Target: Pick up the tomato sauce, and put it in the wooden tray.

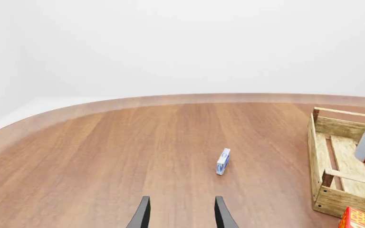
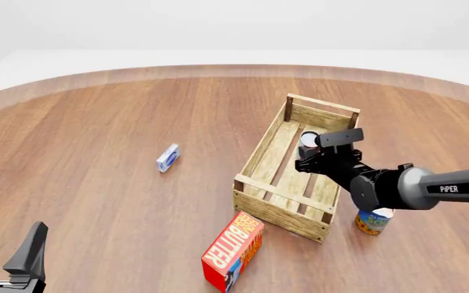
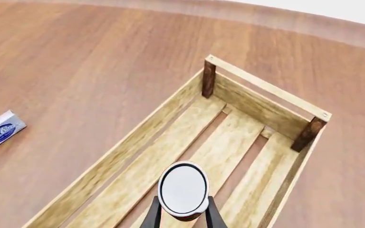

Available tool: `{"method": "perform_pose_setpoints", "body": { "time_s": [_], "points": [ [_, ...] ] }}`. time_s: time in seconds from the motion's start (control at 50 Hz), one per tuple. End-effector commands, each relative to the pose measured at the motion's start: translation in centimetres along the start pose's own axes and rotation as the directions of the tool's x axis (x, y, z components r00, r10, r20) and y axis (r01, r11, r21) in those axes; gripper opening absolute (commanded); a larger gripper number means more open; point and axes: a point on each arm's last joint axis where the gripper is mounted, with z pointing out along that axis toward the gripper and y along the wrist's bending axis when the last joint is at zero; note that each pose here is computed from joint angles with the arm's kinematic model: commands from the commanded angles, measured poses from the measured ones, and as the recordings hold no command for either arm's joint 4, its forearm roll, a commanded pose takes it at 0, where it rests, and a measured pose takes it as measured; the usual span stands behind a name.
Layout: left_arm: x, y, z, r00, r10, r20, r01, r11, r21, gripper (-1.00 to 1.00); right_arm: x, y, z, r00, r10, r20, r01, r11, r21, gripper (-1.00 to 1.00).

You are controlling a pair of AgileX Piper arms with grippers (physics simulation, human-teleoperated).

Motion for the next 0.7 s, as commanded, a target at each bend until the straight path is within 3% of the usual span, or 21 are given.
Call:
{"method": "perform_pose_setpoints", "body": {
  "time_s": [0.02, 0.7],
  "points": [
    [0.0, 0.0, 0.0, 1.000, 0.000, 0.000, 0.000, 1.000, 0.000, 1.00, 0.0, -0.1, 0.7, 1.000, 0.021, -0.001, -0.021, 1.000, 0.003, -1.00],
    [0.0, 0.0, 0.0, 1.000, 0.000, 0.000, 0.000, 1.000, 0.000, 1.00, 1.6, -0.2, 2.4, 0.999, 0.025, -0.026, -0.025, 1.000, 0.005, -1.00]
  ]
}}
